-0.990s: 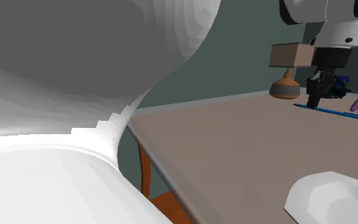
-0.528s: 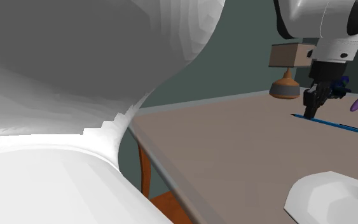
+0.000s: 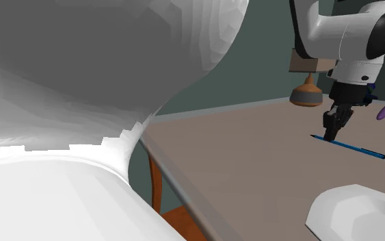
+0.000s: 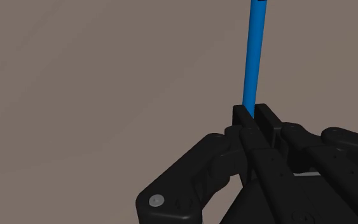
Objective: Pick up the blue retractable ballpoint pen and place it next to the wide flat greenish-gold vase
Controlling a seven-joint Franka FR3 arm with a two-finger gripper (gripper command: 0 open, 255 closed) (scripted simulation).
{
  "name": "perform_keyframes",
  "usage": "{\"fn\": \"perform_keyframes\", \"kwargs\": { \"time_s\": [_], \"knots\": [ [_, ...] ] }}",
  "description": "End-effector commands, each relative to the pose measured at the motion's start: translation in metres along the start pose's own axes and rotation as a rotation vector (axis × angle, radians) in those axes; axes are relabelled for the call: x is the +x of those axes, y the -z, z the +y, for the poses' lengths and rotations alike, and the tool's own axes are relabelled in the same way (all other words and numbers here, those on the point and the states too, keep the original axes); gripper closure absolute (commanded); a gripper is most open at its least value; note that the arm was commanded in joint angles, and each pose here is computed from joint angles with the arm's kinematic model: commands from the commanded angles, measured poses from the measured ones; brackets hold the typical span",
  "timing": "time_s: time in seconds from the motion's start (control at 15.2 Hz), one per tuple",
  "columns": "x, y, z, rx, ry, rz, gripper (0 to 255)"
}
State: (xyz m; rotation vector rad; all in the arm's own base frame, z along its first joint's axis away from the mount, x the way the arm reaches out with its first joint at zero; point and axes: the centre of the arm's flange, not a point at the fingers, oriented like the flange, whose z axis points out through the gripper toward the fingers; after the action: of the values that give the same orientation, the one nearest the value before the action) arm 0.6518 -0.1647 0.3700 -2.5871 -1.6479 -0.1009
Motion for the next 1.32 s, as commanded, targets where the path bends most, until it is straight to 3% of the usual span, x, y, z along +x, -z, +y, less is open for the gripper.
{"fn": "perform_keyframes", "kwargs": {
  "time_s": [0.0,0.53,0.59,0.92,1.19,1.25],
  "knots": [
    [-0.001,-0.013,0.0,0.0,0.0,0.0,255],
    [-0.001,-0.013,0.0,0.0,0.0,0.0,255],
    [-0.001,-0.013,0.0,0.0,0.0,0.0,0],
    [-0.001,-0.013,0.0,0.0,0.0,0.0,0],
    [-0.001,0.037,0.0,0.0,0.0,0.0,0],
    [-0.001,0.037,0.0,0.0,0.0,0.0,0]
  ]
}}
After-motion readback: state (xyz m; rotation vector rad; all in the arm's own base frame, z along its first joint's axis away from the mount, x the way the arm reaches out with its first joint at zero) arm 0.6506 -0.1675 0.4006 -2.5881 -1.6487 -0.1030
